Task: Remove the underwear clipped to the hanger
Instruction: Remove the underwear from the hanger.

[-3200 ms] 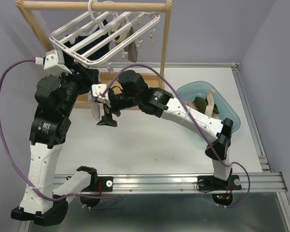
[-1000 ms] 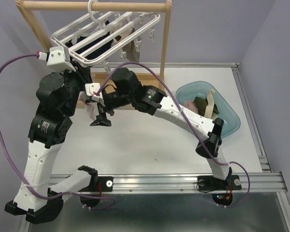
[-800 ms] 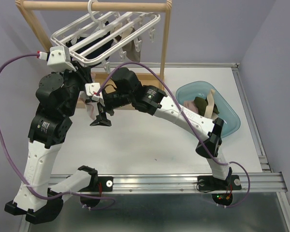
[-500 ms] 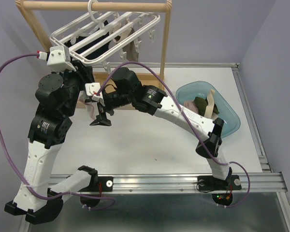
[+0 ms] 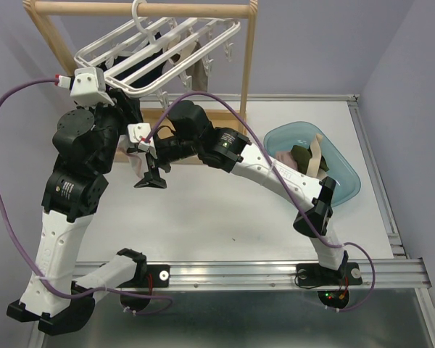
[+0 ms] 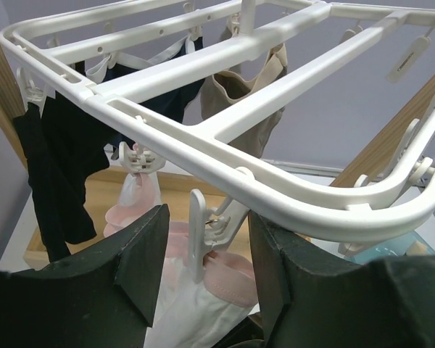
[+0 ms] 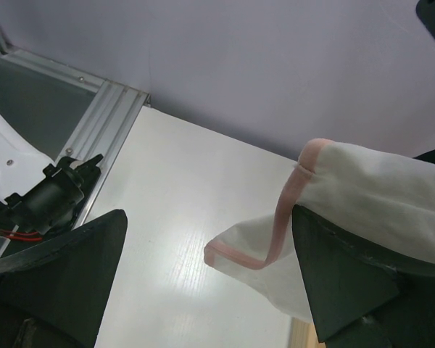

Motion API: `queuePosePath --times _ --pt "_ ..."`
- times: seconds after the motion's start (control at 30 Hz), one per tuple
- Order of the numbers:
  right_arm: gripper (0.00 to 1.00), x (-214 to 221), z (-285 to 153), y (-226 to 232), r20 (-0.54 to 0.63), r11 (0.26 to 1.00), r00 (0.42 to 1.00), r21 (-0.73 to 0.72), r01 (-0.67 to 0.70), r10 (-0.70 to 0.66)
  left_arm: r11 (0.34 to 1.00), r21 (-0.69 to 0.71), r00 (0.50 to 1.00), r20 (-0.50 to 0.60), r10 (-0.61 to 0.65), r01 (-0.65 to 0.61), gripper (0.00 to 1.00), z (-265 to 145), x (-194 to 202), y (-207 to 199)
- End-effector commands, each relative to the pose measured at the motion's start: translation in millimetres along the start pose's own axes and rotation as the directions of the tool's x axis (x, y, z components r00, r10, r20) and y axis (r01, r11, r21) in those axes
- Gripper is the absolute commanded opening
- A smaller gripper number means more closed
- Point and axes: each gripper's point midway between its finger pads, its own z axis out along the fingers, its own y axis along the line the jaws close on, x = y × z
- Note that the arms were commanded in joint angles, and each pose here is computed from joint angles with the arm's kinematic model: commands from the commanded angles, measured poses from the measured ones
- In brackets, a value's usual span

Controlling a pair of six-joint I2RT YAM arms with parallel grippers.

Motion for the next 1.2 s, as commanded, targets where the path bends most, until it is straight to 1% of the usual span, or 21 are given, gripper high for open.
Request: queuePosePath --times 0.0,0.13,0.23,0.27,0.3,0.37,0.43,0.47,0.53,0.57,0.63,0.73,0.77,0.87,0.9,0.97,1.0,1.07,1.1,1.13,1.17 --pt "1.0 -14 2 2 0.024 1.0 1.0 -0.004 0.015 -0.015 0.998 0.041 0.99 0.134 -0.043 0.037 0.59 -5 -44 -11" --pt "1.0 -14 2 2 0.024 1.0 1.0 -0.007 0.014 -0.014 0.999 0.042 0.989 0.143 -0.041 0.035 0.57 -4 -47 -11" --pt "1.0 -13 3 2 0.022 1.0 1.0 -0.008 0.012 -0.012 0.999 0.045 0.988 0.151 -0.032 0.025 0.51 -3 -48 -12" --pt "1.0 -13 3 3 0.022 1.0 1.0 -0.008 0.011 -0.011 0.998 0.05 0.987 0.156 -0.031 0.024 0.48 -4 -49 -13" --pt "1.0 -13 3 3 0.022 1.0 1.0 -0.01 0.01 -0.01 0.998 0.053 0.986 0.161 -0.03 0.022 0.43 -5 -51 -13" --pt "1.0 -12 4 4 0.02 1.0 1.0 -0.013 0.008 -0.008 0.998 0.063 0.986 0.163 -0.023 0.013 0.39 -5 -50 -14" --pt "1.0 -11 3 3 0.018 1.0 1.0 -0.012 0.009 -0.008 0.998 0.07 0.985 0.169 -0.017 0.005 0.33 -7 -50 -15" --pt "1.0 -11 3 3 0.018 1.0 1.0 -0.012 0.009 -0.008 0.997 0.072 0.985 0.174 -0.016 0.003 0.29 -7 -52 -15" --pt "1.0 -11 3 3 0.017 1.0 1.0 -0.009 0.009 -0.008 0.997 0.077 0.984 0.175 -0.015 0.001 0.24 -8 -51 -15" --pt "1.0 -11 3 3 0.017 1.0 1.0 -0.009 0.01 -0.01 0.997 0.079 0.984 0.176 -0.015 0.001 0.16 -8 -52 -16" --pt "1.0 -13 2 2 0.018 1.0 1.0 -0.007 0.01 -0.01 0.997 0.081 0.983 0.18 -0.017 0.002 0.07 -10 -52 -16" --pt "1.0 -15 0 2 0.02 1.0 1.0 -0.004 0.014 -0.014 0.997 0.081 0.983 0.181 -0.022 0.008 0.07 -11 -52 -15" --pt "1.0 -16 0 2 0.019 1.0 1.0 -0.003 0.014 -0.014 0.997 0.08 0.983 0.182 -0.022 0.008 0.08 -11 -52 -15" --pt "1.0 -15 -3 4 0.011 1.0 1.0 -0.003 0.01 -0.01 0.995 0.098 0.986 0.169 -0.011 -0.006 0.32 -13 -48 -17" --pt "1.0 -14 -4 4 0.006 1.0 1.0 -0.001 0.008 -0.008 0.994 0.106 0.984 0.176 -0.012 -0.007 0.52 -18 -49 -17" --pt "1.0 -9 -8 6 -0.017 1.0 1.0 0.006 0.006 -0.006 0.99 0.133 0.985 0.17 0.012 -0.035 0.73 -21 -45 -20" --pt "1.0 -7 -10 8 -0.026 1.0 1.0 0.008 0.006 -0.005 0.987 0.153 0.984 0.18 0.013 -0.041 0.78 -28 -47 -21" --pt "1.0 -1 -16 12 -0.051 1.0 0.999 0.011 0.001 0.0 0.984 0.171 0.984 0.178 0.018 -0.049 0.81 -33 -44 -23" --pt "1.0 -9 -26 14 -0.046 0.999 0.998 0.018 0.032 -0.031 0.982 0.182 0.984 0.178 0.025 -0.057 0.82 -36 -43 -23" --pt "1.0 7 -28 21 -0.083 1.0 0.996 0.008 0.018 -0.017 0.977 0.2 0.982 0.184 0.031 -0.069 0.83 -42 -44 -25" --pt "1.0 10 -32 23 -0.094 0.999 0.995 0.011 0.032 -0.031 0.976 0.207 0.983 0.179 0.034 -0.072 0.83 -44 -42 -25"
